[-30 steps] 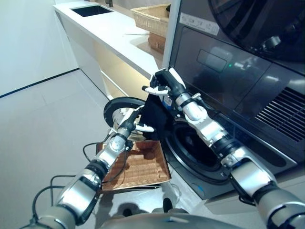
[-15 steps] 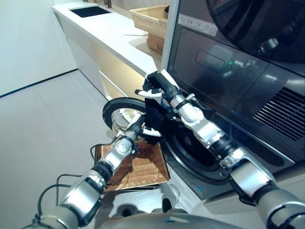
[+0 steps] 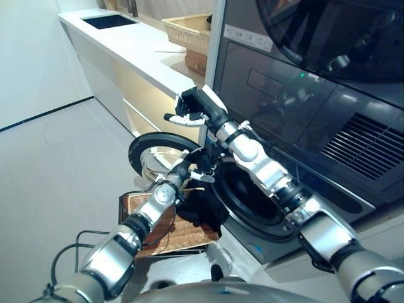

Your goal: Pick up the clothes and place them into the washing machine

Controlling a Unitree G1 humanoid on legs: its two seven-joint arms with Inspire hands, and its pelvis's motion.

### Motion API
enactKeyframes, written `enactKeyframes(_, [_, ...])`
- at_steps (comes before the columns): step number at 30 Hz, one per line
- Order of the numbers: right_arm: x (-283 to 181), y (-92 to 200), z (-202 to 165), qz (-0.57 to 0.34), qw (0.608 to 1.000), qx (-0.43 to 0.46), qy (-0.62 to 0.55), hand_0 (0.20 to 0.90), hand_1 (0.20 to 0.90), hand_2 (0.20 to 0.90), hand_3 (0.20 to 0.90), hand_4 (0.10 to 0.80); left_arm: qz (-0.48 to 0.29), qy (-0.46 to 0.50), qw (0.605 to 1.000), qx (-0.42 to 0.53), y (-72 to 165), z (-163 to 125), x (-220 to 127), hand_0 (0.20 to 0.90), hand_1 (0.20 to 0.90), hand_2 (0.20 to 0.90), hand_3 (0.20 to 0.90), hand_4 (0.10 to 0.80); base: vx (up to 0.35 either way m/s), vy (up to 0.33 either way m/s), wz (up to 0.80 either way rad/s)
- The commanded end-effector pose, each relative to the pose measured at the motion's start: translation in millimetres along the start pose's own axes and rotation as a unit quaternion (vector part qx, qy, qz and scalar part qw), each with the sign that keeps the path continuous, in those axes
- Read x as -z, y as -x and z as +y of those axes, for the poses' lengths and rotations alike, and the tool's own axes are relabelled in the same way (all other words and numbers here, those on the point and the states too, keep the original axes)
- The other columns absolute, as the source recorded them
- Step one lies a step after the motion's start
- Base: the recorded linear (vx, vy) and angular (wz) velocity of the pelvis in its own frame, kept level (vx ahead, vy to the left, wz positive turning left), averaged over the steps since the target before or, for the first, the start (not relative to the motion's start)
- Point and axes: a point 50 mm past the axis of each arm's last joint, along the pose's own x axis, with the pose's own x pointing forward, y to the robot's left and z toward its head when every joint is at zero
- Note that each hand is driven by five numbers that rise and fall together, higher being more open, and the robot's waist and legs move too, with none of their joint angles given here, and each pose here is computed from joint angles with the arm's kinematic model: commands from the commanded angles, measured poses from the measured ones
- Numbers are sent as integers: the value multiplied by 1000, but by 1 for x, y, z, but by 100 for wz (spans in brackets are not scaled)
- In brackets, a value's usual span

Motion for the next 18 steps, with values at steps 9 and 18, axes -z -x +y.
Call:
enactKeyframes(9, [-57, -25, -20, -124, 992, 31, -3, 200, 200, 200, 200, 300, -97, 3, 995, -17, -20, 5, -54, 628, 628, 628, 628, 606, 0, 0, 0])
enactKeyframes(18, [-30, -4, -25, -87, 994, 70, 18, 900, 900, 900, 900, 800, -61, 4, 997, -37, -15, 13, -32, 900, 900, 900, 900, 800, 0, 0, 0])
